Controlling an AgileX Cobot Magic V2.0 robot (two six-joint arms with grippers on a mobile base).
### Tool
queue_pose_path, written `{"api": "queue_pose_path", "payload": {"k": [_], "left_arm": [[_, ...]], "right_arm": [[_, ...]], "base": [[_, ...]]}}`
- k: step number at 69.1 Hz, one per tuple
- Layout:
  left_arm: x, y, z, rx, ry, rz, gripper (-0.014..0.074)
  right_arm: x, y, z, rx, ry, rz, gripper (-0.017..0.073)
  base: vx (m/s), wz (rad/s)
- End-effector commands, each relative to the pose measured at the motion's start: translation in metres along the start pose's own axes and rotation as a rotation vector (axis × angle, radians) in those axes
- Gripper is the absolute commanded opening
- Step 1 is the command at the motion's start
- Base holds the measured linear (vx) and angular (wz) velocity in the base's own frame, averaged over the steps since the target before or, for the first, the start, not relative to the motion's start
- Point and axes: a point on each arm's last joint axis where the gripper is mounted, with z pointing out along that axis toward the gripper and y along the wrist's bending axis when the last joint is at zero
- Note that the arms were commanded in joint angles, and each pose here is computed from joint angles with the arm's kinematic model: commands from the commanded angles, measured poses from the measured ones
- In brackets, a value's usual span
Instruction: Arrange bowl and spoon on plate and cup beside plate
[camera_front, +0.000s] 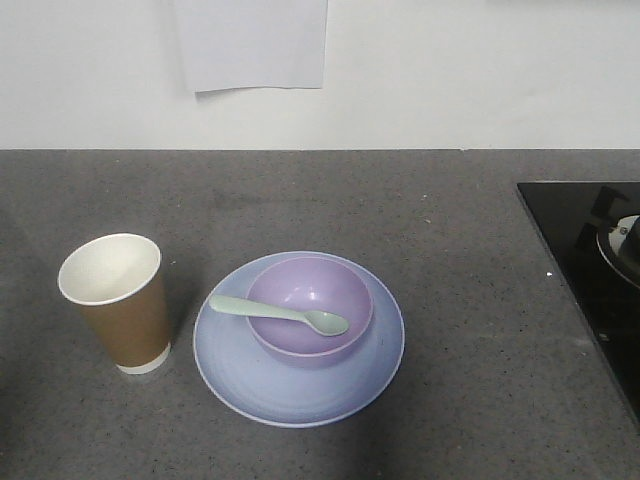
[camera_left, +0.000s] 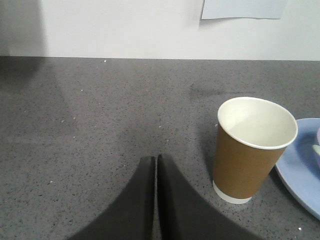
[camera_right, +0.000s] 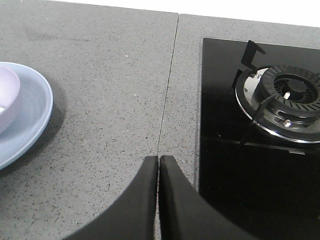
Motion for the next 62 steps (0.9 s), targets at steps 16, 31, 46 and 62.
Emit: {"api": "queue_pose_path", "payload": {"k": [16,31,46,62], "left_arm": [[-0.012,-0.002,-0.002,0.019,-0.068,0.000,-0.0008],[-0.004,-0.006,0.007,0.069,-0.153,-0.028,-0.0008],[0.034,-0.004,0.019,0.112,-0.318,-0.065,-0.0008],[0.084,0.000,0.030,0.136,-0.430,-0.030,-0.0006]], "right_arm": [[-0.013,-0.001,-0.004,0.004,-0.095,-0.012,-0.0010],[-0.013,-0.001,-0.004,0.004,-0.095,-0.012,-0.0010],[-0.013,-0.001,-0.004,0.004,-0.095,-0.012,-0.0010],[-0.013,-0.001,-0.004,0.005,-0.094,-0.013,-0.0010]], "base": [[0.00,0.00],[0.00,0.00],[0.00,0.00],[0.00,0.00]]}}
